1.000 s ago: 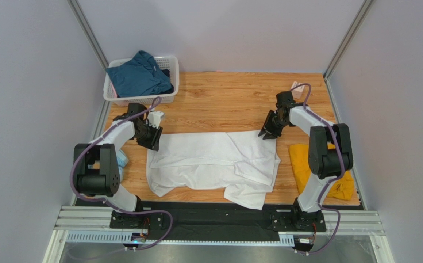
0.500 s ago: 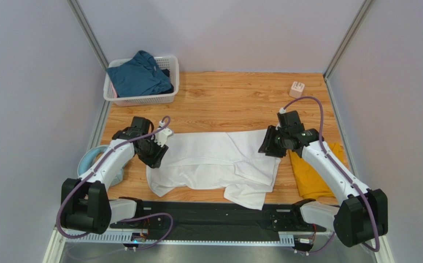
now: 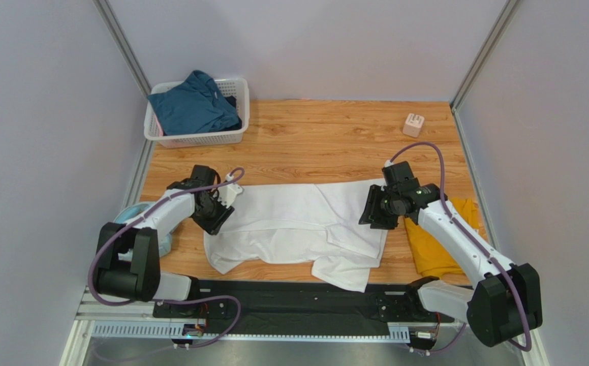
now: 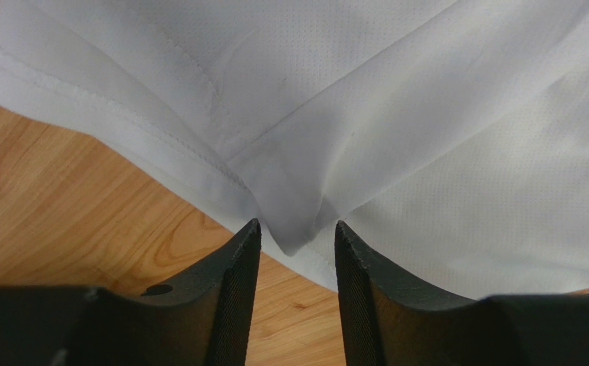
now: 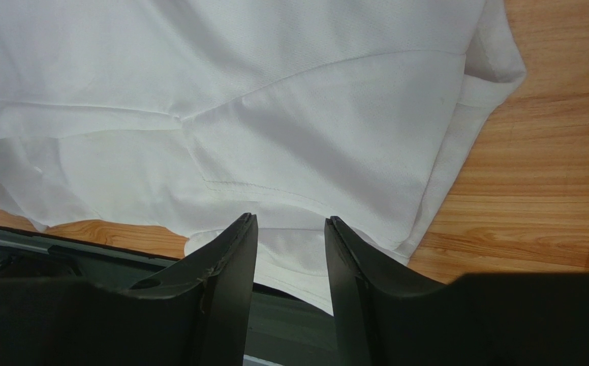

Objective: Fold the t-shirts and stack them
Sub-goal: Flatten out the tshirt

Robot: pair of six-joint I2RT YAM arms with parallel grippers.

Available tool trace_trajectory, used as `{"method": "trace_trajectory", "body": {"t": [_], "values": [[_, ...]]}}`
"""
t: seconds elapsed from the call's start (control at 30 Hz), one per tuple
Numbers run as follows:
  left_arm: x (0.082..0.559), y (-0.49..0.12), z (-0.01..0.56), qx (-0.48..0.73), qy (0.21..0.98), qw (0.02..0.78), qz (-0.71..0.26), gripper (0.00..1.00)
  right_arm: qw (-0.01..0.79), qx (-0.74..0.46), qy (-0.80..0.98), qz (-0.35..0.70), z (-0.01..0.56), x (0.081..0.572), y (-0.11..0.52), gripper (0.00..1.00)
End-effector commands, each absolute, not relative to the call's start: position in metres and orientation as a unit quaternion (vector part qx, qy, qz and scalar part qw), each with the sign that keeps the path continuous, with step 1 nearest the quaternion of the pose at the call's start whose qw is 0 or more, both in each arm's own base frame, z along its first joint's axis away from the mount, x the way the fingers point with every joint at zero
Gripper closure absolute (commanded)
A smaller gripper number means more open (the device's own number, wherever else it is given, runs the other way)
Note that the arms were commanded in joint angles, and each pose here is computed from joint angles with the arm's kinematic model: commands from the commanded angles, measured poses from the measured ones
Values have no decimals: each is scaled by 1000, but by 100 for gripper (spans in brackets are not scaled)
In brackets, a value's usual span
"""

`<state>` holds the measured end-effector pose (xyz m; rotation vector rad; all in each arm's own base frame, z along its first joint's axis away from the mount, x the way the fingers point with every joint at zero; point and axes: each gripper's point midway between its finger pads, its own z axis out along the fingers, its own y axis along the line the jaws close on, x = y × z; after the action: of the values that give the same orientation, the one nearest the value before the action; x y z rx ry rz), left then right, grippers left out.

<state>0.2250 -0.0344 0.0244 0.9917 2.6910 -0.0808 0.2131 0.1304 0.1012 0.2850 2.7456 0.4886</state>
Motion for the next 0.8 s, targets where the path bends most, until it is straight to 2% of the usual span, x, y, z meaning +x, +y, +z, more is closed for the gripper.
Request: {"method": "trace_trajectory", "body": {"t": [0.0,0.1,0.13,0.2,0.27,0.3,0.5,0.77], "values": [[234,-38,14,345,928,136,-32,54,172,113,966,157,99,205,123,55],[236,-40,10,344,929,128,-39,66,160,130,968,141,89,199,117,53],[236,-39,9,346,929,124,-39,73,156,136,969,136,86,197,116,53],[237,-39,8,345,929,124,-37,80,141,143,971,127,77,188,112,53],[239,-39,8,345,929,126,-37,97,132,154,971,126,73,180,111,53],[239,-39,8,345,929,126,-36,100,126,154,972,127,69,173,112,53],[244,-43,15,341,929,139,-42,100,105,169,972,128,59,152,117,50],[243,-44,22,339,929,145,-42,100,100,179,975,89,38,153,111,50]]}}
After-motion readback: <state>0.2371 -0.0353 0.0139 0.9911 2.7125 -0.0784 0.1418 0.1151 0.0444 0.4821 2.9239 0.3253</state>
